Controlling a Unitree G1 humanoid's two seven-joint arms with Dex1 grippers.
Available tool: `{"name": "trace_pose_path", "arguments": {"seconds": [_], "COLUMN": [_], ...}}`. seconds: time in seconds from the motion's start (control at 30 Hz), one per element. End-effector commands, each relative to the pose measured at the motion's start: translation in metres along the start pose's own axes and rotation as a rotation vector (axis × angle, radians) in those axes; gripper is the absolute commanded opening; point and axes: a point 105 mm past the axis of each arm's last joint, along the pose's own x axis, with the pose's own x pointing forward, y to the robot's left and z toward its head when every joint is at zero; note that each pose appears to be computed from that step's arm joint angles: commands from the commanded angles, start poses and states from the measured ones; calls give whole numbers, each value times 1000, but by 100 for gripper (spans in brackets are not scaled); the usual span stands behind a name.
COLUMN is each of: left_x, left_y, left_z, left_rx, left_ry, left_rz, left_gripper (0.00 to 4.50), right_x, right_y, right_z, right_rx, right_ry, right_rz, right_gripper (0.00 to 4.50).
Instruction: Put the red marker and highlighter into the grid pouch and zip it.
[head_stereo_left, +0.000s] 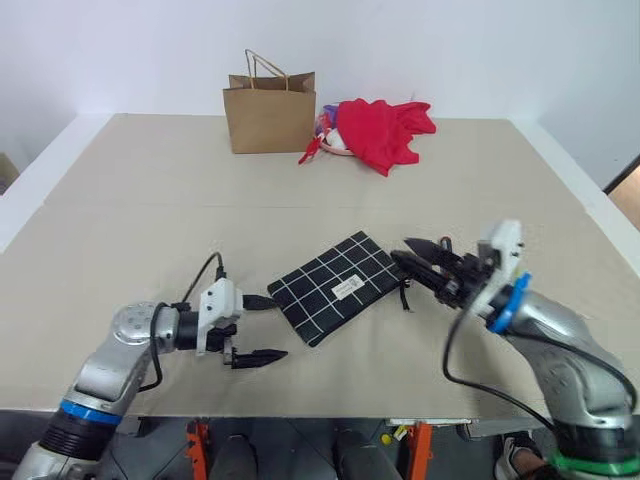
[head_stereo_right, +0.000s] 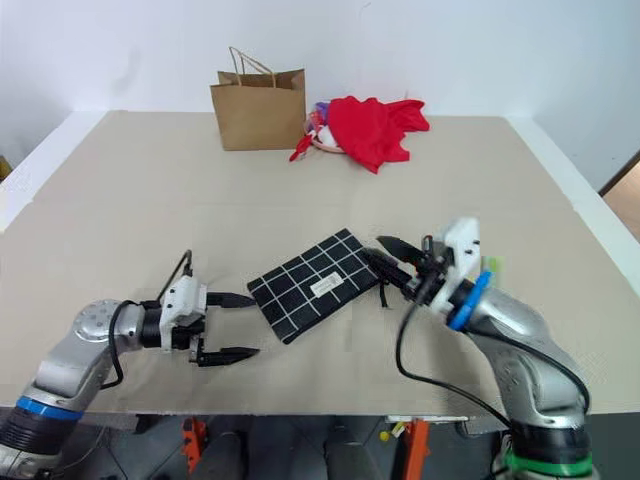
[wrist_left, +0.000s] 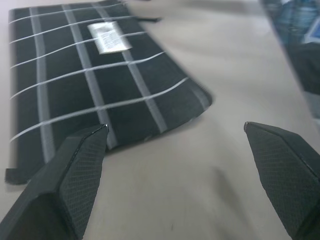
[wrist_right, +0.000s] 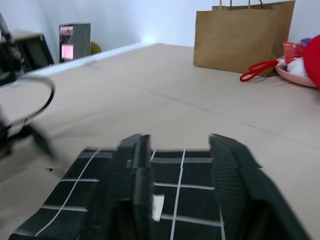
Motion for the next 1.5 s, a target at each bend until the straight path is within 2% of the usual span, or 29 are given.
{"name": "trace_pose_path", "arguments": {"seconds": [0.03, 0.27, 0.47, 0.53, 0.7, 1.07, 1.3, 1.5], "left_x": [13, 19, 16, 15, 24, 45, 65, 67], "left_y": [-10, -19, -17, -14, -1, 8, 19, 21], "left_z": [12, 13, 16, 16, 10, -1, 4, 3], "left_rx": [73, 131, 223, 245, 475, 665, 732, 748], "left_ry": [-36, -39, -39, -43, 5, 38, 34, 42], "left_rz": [-48, -78, -39, -16, 51, 18, 23, 25], "left_gripper": [450, 450, 450, 450, 450, 450, 450, 450], "right_x": [20, 22, 24, 25, 27, 29, 31, 31], "right_y": [-10, -20, -24, -24, -24, -22, -18, -17], "right_z": [-18, -60, -73, -74, -72, -67, -64, -64], "right_rx": [-28, -52, -36, -35, -28, -29, -25, -23], "right_ry": [53, 179, 199, 199, 179, 158, 147, 145], "right_rz": [-19, -42, -79, -86, -106, -122, -122, -123], "right_gripper": [9, 9, 9, 9, 9, 9, 9, 9]}}
